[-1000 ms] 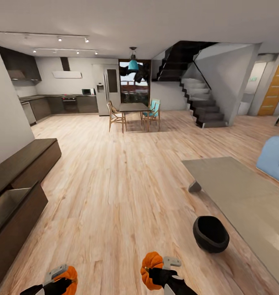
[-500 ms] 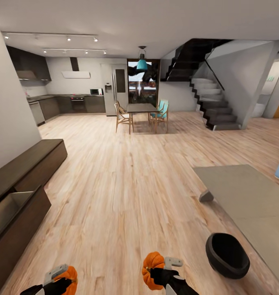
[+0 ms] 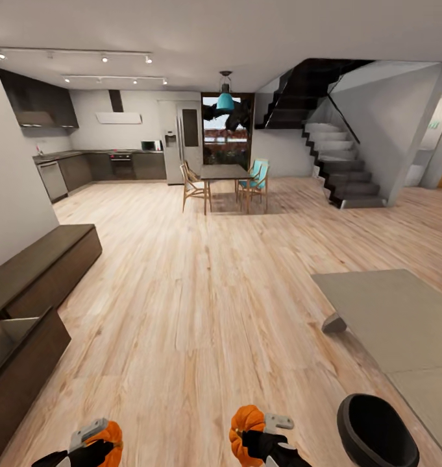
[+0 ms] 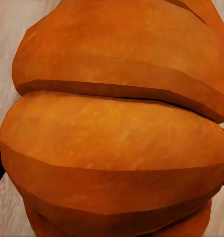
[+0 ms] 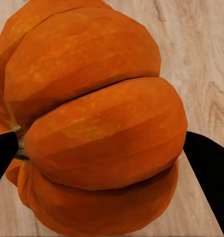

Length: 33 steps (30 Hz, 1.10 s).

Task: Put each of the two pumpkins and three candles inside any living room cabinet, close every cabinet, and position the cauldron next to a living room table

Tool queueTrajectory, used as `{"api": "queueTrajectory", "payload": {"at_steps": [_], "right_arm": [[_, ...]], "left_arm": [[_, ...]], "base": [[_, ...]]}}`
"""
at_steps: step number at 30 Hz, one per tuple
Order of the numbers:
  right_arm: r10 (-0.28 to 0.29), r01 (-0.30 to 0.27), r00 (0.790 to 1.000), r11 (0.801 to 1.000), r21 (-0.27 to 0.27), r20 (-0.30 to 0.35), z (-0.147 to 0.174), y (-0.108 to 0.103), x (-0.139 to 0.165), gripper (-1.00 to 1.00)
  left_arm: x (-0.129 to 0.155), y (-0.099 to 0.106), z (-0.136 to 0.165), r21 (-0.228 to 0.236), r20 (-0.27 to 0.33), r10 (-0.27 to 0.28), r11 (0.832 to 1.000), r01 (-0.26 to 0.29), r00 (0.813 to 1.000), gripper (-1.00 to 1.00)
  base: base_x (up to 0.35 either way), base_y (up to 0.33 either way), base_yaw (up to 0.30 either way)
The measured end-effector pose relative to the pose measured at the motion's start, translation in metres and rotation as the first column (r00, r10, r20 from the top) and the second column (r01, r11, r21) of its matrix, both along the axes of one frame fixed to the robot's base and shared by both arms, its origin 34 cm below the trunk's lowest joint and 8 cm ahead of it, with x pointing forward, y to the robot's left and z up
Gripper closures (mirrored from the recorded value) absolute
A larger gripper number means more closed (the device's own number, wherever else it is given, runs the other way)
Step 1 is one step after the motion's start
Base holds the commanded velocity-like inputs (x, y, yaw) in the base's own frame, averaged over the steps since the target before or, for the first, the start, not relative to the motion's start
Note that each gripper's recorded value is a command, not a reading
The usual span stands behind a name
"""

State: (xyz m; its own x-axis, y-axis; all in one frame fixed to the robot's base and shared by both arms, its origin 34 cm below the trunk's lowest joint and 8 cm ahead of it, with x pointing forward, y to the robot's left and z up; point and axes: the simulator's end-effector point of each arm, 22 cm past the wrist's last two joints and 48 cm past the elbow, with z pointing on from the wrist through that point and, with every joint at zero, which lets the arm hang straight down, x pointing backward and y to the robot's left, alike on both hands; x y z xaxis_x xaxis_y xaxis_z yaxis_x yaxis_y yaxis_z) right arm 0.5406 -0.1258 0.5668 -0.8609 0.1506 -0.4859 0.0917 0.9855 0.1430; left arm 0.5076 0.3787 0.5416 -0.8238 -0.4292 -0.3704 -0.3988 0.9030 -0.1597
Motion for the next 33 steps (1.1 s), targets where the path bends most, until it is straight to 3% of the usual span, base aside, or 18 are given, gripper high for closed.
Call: {"api": "queueTrajectory", "payload": {"at_steps": [18, 20, 24, 33], "right_arm": [[-0.013, 0.014, 1.000, 1.000, 0.004, -0.021, -0.001, 0.003, -0.003, 1.00], [-0.024, 0.022, 0.998, 0.999, -0.038, -0.054, -0.001, -0.003, -0.004, 1.00], [-0.080, 0.049, 0.987, 0.976, -0.212, -0.139, 0.005, -0.035, -0.005, 1.00], [-0.105, 0.079, 0.988, 0.974, -0.214, -0.111, 0.010, -0.038, 0.004, 1.00]], "left_arm": [[0.000, 0.001, 0.000, -0.001, 0.000, 0.001, 1.000, -0.001, 1.000, 1.00], [-0.001, 0.002, 0.000, -0.001, 0.000, 0.002, 1.000, -0.002, 1.000, 1.00], [-0.001, 0.003, 0.000, 0.001, -0.001, 0.003, 1.000, -0.003, 1.000, 1.00], [0.000, 0.003, 0.000, 0.002, 0.000, 0.002, 1.000, -0.002, 1.000, 1.00]], "base": [[0.333, 0.000, 0.000], [0.333, 0.000, 0.000], [0.333, 0.000, 0.000], [0.333, 0.006, 0.000]]}}
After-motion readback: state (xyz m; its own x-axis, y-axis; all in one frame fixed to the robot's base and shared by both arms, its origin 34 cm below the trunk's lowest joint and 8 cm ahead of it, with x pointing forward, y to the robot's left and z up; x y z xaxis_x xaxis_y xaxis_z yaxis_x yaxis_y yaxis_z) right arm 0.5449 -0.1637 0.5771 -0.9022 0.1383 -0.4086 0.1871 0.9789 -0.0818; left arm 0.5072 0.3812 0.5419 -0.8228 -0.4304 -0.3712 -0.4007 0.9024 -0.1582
